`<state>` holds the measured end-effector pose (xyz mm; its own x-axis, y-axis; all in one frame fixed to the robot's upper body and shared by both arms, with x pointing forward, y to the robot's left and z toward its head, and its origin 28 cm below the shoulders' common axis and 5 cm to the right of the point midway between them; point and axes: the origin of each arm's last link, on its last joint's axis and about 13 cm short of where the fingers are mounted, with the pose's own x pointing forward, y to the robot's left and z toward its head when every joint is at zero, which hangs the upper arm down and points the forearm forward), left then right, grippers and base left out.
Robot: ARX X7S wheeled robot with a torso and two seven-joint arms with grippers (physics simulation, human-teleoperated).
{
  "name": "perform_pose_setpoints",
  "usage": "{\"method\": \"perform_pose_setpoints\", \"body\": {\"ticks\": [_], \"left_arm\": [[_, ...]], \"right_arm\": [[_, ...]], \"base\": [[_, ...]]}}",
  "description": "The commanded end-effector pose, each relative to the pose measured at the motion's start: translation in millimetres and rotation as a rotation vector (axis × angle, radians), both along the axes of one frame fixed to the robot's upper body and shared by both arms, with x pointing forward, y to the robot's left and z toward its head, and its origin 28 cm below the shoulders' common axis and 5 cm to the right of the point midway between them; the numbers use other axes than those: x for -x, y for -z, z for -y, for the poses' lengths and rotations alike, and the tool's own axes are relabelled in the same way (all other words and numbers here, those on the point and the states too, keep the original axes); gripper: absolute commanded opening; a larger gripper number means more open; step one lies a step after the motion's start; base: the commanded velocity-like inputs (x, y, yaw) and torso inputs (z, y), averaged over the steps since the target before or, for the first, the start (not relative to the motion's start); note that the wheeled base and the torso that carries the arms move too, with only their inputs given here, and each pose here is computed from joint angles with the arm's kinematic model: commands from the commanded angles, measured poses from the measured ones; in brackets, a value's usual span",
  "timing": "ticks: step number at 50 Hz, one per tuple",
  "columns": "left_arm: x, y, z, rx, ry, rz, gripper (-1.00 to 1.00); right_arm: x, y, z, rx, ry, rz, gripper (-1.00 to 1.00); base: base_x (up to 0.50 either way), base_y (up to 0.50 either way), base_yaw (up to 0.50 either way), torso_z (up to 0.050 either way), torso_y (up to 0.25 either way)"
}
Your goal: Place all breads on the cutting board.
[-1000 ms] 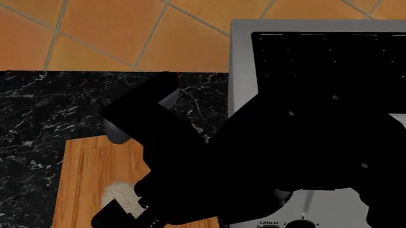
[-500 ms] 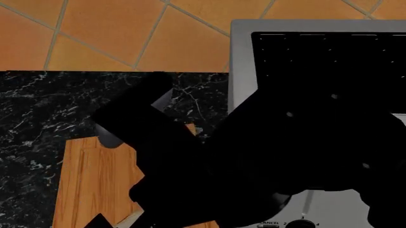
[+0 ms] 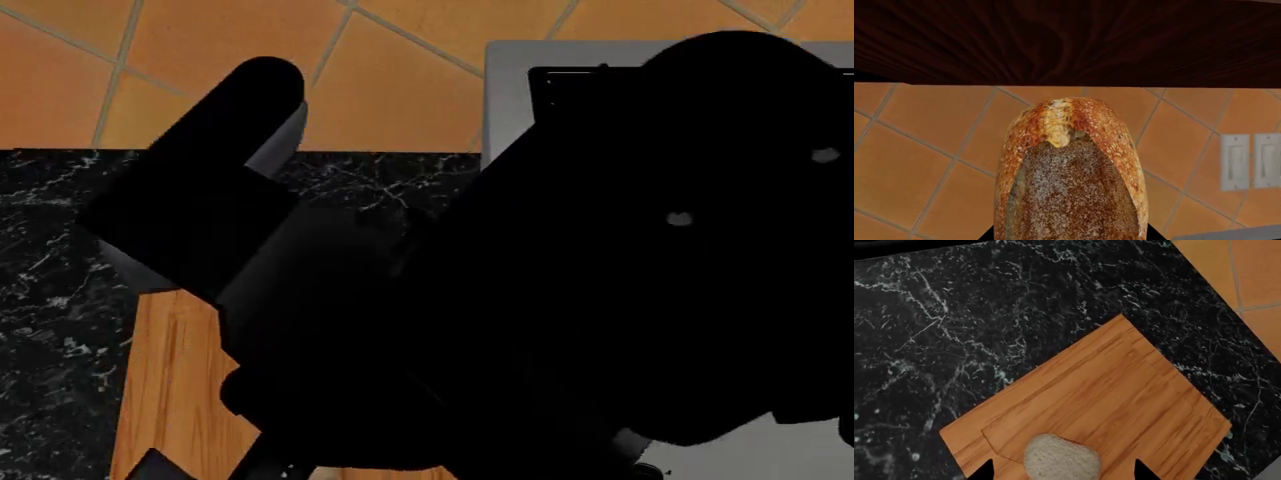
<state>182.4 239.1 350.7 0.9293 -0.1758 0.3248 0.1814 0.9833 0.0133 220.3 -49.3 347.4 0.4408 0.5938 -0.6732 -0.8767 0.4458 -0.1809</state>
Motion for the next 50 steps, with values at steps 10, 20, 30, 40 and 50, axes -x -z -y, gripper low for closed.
{"method": "perform_pose_setpoints", "body": {"ticks": [10, 20, 30, 40, 50], "left_arm": [[0.2, -2.1, 1.8, -0.008, 0.047, 0.016, -1.00], [0.2, -2.2, 1.7, -0.015, 0.043, 0.017, -1.00], [0.8, -2.0, 1.7, -0.024, 0.082, -0.022, -1.00], [1.8, -2.1, 0.4, -0.147, 0.096, -0.086, -1.00], [14.6, 43.5, -26.0, -0.237, 0.064, -0.118, -1.00]], "right_arm": [[53.0, -35.0, 0.4, -0.130, 0.033, 0.281, 1.00], [87.1, -44.4, -4.5, -0.151, 0.068, 0.509, 1.00], [123.4, -56.3, 0.1, -0.197, 0.155, 0.769, 1.00], [154.8, -66.8, 10.6, -0.292, 0.210, 0.889, 1.00], [160.6, -72.7, 20.0, -0.325, 0.274, 0.970, 1.00]], "base": [[0.00, 0.00, 0.00, 0.000, 0.000], [0.00, 0.00, 0.00, 0.000, 0.000], [0.00, 0.00, 0.00, 0.000, 0.000], [0.00, 0.00, 0.00, 0.000, 0.000], [0.00, 0.00, 0.00, 0.000, 0.000]]}}
